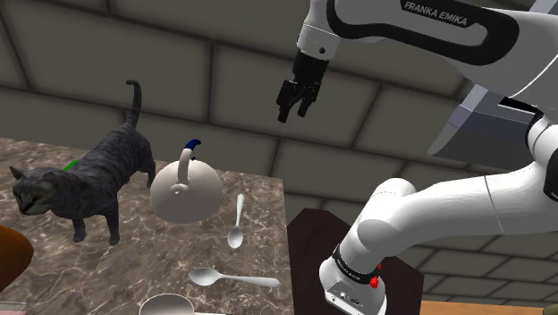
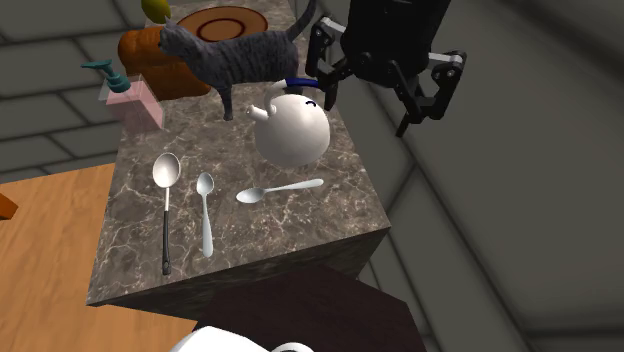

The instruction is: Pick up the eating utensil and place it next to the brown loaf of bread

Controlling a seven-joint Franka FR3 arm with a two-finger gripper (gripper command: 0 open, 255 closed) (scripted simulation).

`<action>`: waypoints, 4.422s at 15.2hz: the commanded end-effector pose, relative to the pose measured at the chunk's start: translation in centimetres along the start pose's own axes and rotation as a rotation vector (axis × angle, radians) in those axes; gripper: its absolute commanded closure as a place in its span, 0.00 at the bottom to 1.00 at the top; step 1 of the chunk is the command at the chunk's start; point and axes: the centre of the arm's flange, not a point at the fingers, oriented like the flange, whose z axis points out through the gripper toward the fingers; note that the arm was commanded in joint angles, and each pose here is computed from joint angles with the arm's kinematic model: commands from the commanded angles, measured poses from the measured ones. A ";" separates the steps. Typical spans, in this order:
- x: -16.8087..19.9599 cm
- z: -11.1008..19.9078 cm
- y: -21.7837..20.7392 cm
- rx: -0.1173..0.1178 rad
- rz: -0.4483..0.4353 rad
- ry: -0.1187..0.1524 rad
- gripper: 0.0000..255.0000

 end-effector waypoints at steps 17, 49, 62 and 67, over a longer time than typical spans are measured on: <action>-0.8 19.0 -7.3 0.110 0.659 -0.069 0.00; -0.3 27.2 -10.4 0.141 0.846 -0.088 1.00; -0.1 20.3 -10.7 0.141 0.846 -0.088 1.00; 0.0 17.7 -10.8 0.141 0.846 -0.088 1.00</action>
